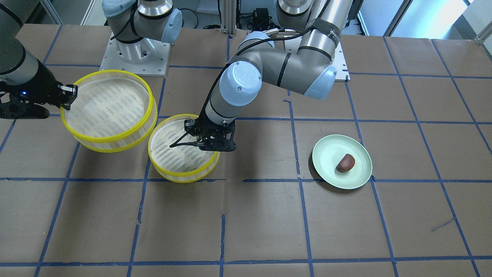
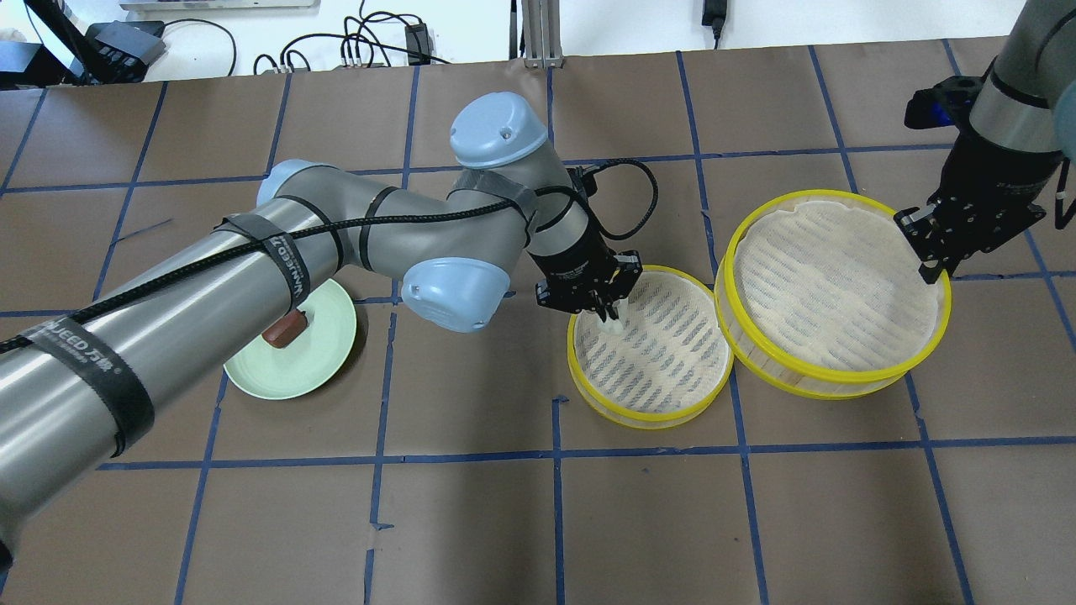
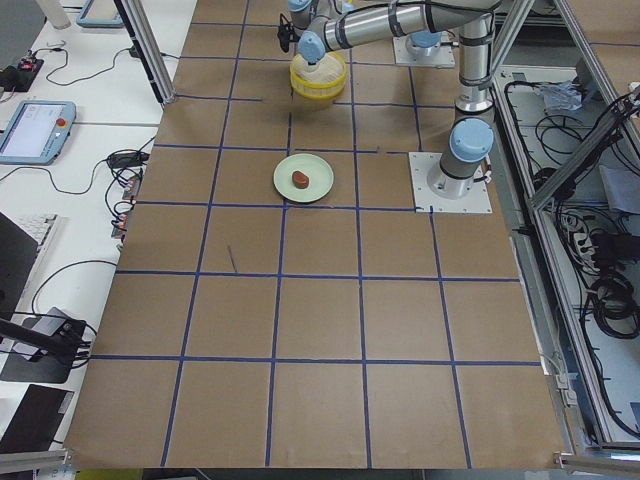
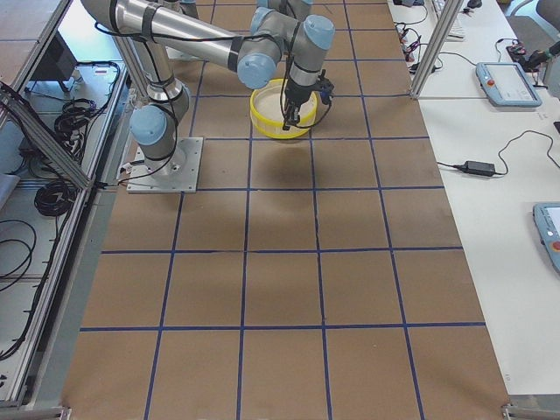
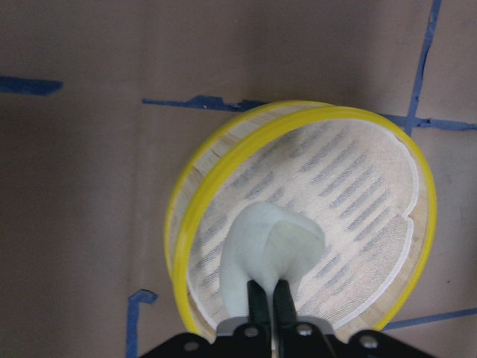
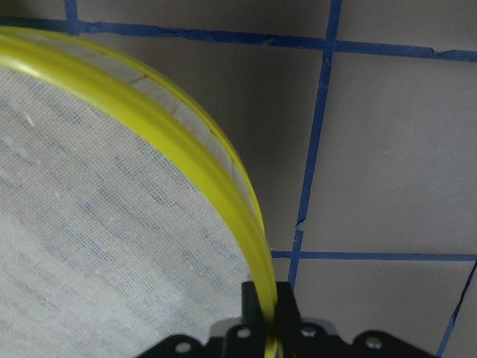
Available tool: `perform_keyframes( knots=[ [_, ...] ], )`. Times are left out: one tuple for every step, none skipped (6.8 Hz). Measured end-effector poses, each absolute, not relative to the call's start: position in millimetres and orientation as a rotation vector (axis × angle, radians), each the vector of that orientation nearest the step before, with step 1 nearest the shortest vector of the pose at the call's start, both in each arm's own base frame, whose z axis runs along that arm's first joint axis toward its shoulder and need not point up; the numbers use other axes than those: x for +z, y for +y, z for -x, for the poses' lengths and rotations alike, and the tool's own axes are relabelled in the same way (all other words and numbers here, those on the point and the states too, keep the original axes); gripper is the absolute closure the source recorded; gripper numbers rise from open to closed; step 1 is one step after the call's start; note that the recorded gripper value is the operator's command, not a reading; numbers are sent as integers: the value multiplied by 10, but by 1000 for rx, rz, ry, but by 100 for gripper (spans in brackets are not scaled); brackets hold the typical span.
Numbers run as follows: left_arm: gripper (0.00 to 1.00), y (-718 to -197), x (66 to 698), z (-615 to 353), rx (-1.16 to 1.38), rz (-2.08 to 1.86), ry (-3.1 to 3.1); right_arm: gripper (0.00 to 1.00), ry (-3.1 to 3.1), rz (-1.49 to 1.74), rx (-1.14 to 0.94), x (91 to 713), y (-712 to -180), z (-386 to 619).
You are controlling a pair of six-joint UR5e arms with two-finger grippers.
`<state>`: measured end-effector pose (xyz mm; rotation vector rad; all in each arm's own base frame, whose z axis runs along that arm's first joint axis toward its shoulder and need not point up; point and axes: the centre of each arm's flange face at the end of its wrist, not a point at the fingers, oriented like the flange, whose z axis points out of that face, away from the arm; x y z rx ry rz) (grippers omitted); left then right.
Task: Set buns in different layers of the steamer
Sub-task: 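Set top tier aside with right gripper while left carries bun over bottom tier, then drop white bun into bottom tier while right gripper restacks the top tier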
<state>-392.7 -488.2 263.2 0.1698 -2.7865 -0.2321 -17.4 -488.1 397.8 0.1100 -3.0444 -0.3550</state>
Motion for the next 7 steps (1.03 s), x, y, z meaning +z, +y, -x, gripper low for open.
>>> perform_keyframes(
  knots=[
    [11,-4879,2581,3954,-240,-169,-2796,97,-3046,-109,-354,3979,-4881,171],
    [9,-4882,2585,3956,-239,-169,-2802,97,-3047,-109,-350,3984,-4882,163],
    [9,-4888,2608,3949,-231,-168,-2808,97,-3050,-110,-347,3988,-4883,154],
    [9,-4896,2626,3938,-224,-169,-2815,97,-3051,-108,-346,3989,-4884,147],
    [10,-4911,2653,3914,-216,-173,-2817,97,-3052,-107,-345,3992,-4884,144],
    [11,-4980,2698,3798,-202,-194,-2819,97,-3052,-104,-343,3995,-4883,137],
    [11,-5141,2749,3457,-175,-232,-2846,98,-3054,-95,-341,3993,-4883,118]
  ],
)
